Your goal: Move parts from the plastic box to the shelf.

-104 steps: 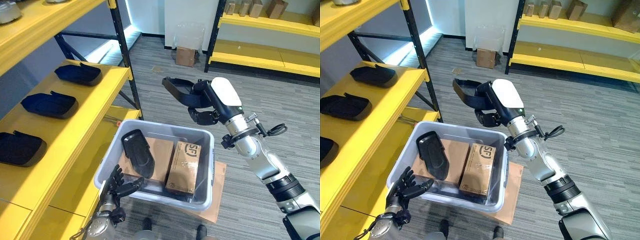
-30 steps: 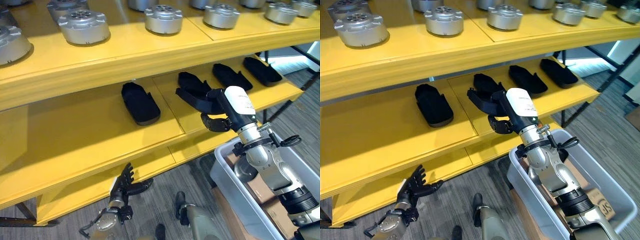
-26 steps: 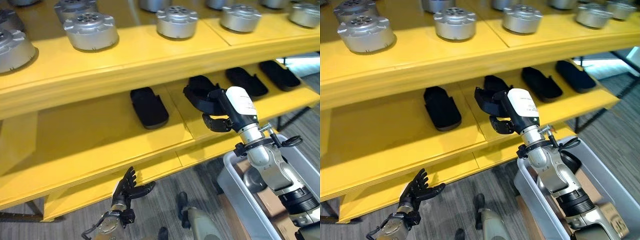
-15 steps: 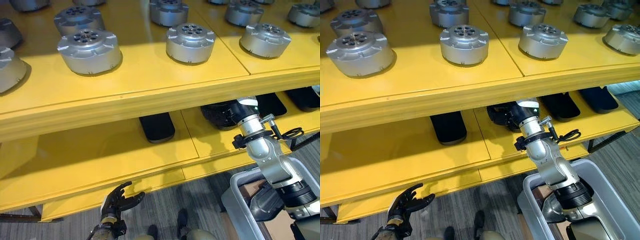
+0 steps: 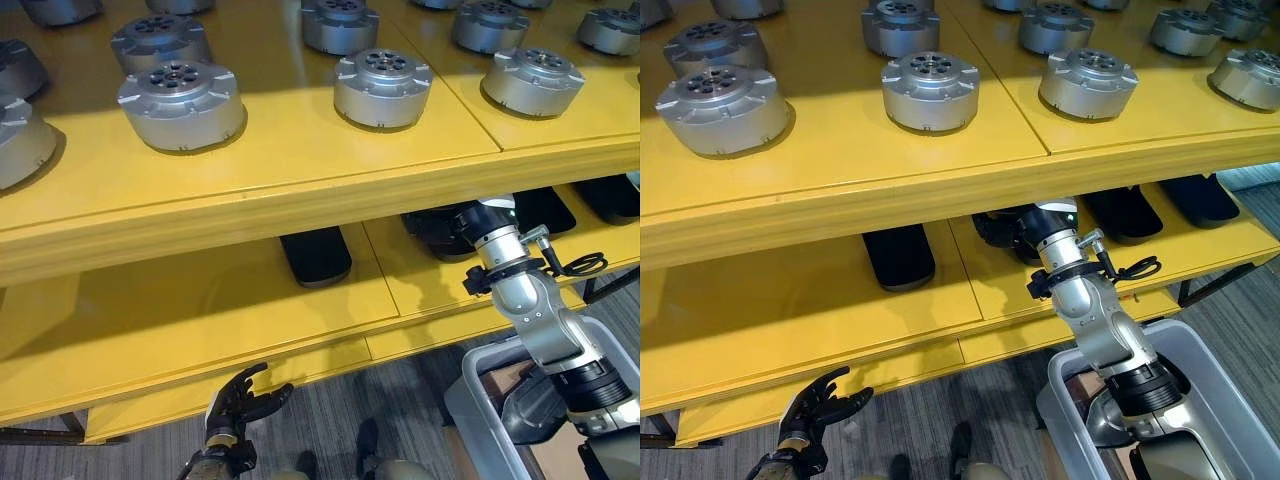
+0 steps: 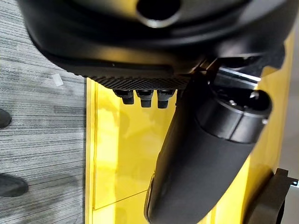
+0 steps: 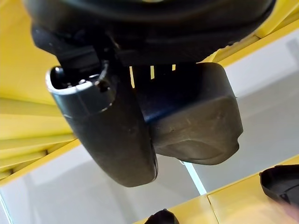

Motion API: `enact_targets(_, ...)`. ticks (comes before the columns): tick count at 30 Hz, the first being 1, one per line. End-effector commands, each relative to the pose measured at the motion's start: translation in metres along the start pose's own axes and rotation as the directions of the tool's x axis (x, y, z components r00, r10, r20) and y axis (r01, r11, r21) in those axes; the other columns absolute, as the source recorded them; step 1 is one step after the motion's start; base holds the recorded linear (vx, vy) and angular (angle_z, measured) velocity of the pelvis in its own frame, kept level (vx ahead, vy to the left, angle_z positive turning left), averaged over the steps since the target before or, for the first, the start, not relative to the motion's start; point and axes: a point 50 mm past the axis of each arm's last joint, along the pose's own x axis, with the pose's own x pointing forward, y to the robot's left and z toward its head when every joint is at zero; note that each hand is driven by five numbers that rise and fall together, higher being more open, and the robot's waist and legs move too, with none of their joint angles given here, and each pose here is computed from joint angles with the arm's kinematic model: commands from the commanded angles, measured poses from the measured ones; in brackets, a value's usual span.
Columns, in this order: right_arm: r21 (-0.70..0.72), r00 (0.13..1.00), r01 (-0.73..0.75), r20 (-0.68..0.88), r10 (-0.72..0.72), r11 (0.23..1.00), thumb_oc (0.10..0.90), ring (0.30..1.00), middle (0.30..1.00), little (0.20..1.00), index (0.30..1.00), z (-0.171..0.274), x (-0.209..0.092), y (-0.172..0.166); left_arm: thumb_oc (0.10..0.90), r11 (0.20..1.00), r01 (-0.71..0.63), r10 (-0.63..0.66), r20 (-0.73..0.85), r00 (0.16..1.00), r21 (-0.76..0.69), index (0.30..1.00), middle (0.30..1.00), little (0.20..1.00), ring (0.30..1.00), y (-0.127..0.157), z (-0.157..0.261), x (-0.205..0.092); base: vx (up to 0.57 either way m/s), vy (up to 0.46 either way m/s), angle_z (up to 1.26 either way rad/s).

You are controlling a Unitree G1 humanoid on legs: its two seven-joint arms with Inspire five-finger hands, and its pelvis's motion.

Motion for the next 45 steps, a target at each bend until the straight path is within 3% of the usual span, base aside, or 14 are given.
enact_targets(1, 0.039, 0.932, 0.271, 0.241, -0.272, 0.962, 0.4, 0.3, 0.3, 0.3, 0.3, 0.043, 0.036, -0.056, 0.9, 0.991, 0.13, -0.128, 0.339, 0.932, 0.017, 1.0, 1.0, 1.0, 1.0, -0.025, 0.074, 0.01, -0.08, -0.091, 0.38)
enact_targets(18, -0.084, 0.922, 0.351, 0.202, -0.329, 0.933, 0.4, 0.3, 0.3, 0.3, 0.3, 0.026, 0.031, -0.081, 0.9, 0.986, 0.167, -0.151, 0.345, 0.926, -0.015, 1.0, 1.0, 1.0, 1.0, -0.033, 0.077, 0.013, 0.0, 0.146, 0.21)
enact_targets(22, -0.102, 0.918, 0.376, 0.176, -0.355, 0.921, 0.4, 0.3, 0.3, 0.3, 0.3, 0.02, 0.025, -0.084, 0.9, 0.986, 0.164, -0.159, 0.364, 0.918, 0.016, 1.0, 1.0, 1.0, 1.0, -0.031, 0.084, 0.015, 0.11, 0.219, -0.07)
enact_targets(24, -0.185, 0.908, 0.402, 0.208, -0.364, 0.897, 0.4, 0.3, 0.3, 0.3, 0.3, 0.024, 0.025, -0.086, 0.9, 0.985, 0.166, -0.172, 0.373, 0.912, 0.05, 1.0, 1.0, 1.0, 1.0, -0.032, 0.089, 0.016, 0.11, 0.273, 0.15)
enact_targets(30, -0.194, 0.903, 0.41, 0.222, -0.367, 0.891, 0.4, 0.3, 0.3, 0.3, 0.3, 0.027, 0.026, -0.087, 0.9, 0.981, 0.177, -0.193, 0.382, 0.904, 0.078, 1.0, 1.0, 1.0, 1.0, -0.034, 0.093, 0.018, 0.05, 0.146, 0.06)
enact_targets(45, -0.19, 0.882, 0.413, 0.327, -0.339, 0.891, 0.4, 0.3, 0.3, 0.3, 0.3, 0.057, 0.055, -0.082, 0.9, 0.982, 0.178, -0.186, 0.371, 0.91, 0.058, 1.0, 1.0, 1.0, 1.0, -0.033, 0.089, 0.015, 0.04, 0.016, -0.04)
